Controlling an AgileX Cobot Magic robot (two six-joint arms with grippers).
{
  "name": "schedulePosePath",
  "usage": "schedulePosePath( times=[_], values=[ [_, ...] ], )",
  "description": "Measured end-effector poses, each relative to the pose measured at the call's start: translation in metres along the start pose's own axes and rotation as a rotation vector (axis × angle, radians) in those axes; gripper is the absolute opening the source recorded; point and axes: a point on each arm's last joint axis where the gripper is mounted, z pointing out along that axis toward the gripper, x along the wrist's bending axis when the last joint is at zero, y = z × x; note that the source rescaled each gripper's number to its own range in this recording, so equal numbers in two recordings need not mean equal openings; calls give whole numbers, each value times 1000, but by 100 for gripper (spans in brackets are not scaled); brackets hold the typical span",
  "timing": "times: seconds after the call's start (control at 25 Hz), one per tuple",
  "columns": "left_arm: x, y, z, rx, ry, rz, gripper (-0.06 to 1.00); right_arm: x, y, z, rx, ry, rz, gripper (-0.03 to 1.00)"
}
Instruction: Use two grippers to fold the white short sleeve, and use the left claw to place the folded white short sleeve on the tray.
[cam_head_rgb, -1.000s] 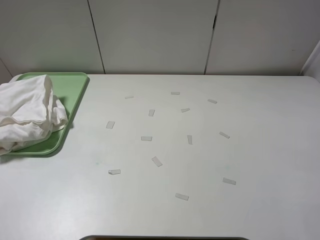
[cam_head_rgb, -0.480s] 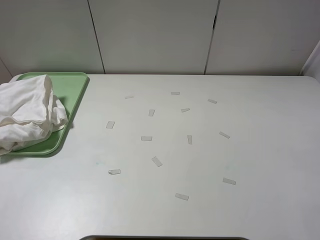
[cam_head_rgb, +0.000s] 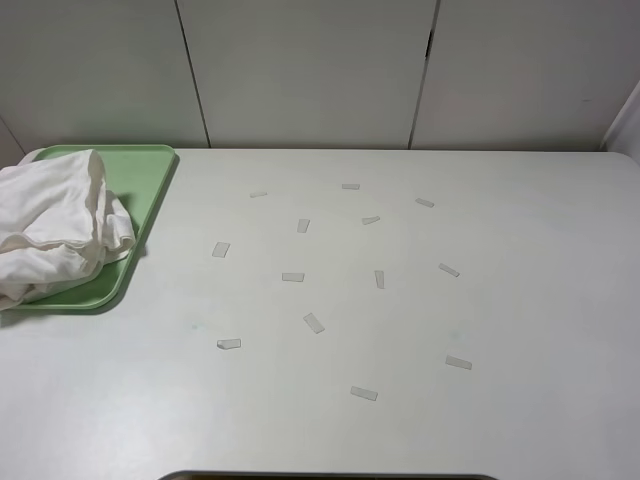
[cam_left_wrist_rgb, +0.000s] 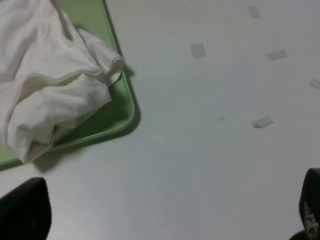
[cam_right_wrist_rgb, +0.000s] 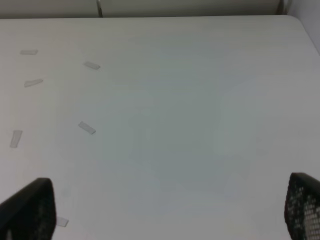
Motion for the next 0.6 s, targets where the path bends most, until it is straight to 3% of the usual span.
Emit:
schedulePosePath(
  times=[0.6],
  values=[
    [0, 0, 0, 0, 2, 1, 100, 0, 0, 0, 0, 0, 0, 100]
  ],
)
